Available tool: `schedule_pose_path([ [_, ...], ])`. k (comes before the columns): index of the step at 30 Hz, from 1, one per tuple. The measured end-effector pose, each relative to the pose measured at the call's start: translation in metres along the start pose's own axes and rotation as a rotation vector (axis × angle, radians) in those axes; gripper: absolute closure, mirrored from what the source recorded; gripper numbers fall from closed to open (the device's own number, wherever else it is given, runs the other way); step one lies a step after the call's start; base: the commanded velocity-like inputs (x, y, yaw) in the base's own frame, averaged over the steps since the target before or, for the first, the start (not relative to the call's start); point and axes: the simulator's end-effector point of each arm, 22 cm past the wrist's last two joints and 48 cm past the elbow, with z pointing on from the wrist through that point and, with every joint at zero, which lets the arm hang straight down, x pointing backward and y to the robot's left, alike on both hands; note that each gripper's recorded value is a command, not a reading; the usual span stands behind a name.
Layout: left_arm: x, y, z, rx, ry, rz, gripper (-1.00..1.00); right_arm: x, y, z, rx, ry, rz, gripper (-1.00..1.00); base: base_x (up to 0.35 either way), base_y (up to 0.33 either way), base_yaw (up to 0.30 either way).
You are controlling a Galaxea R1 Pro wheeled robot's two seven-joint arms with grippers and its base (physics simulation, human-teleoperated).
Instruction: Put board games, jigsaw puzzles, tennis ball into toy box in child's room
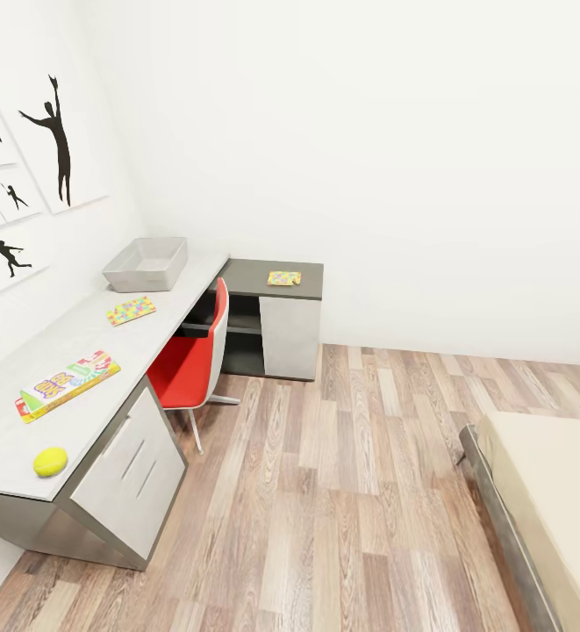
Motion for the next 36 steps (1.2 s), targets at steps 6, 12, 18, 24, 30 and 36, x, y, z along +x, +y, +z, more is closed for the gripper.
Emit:
schedule_pose_path([
  [6, 0.005, -0.002, 0.000, 0.002, 0.011, 0.003, -1.00, -0.004, 0.000, 0.000, 0.000, -0.025, 0.001, -1.00, 0.000, 0.000, 0.000],
  [12, 0.023, -0.002, 0.000, 0.005, 0.046, 0.004, -1.00, -0.005, 0.003, 0.000, -0.004, -0.032, 0.000, -1.00, 0.000, 0.000, 0.000],
  [18, 0.024, -0.003, 0.000, 0.007, 0.046, 0.007, -1.00, -0.004, 0.003, 0.000, -0.004, -0.032, 0.000, -1.00, 0.000, 0.000, 0.000],
  [24, 0.024, -0.002, 0.000, 0.006, 0.043, 0.011, -1.00, -0.005, 0.004, 0.000, -0.005, -0.034, 0.000, -1.00, 0.009, 0.000, 0.000],
  [30, 0.024, -0.001, 0.000, 0.005, 0.040, 0.013, -1.00, -0.005, 0.004, -0.001, -0.005, -0.034, 0.000, -1.00, 0.198, 0.000, 0.000],
  [36, 0.023, 0.000, 0.000, 0.005, 0.039, 0.014, -1.00, -0.004, 0.006, -0.001, -0.008, -0.034, 0.002, -1.00, 0.296, 0.000, 0.000],
])
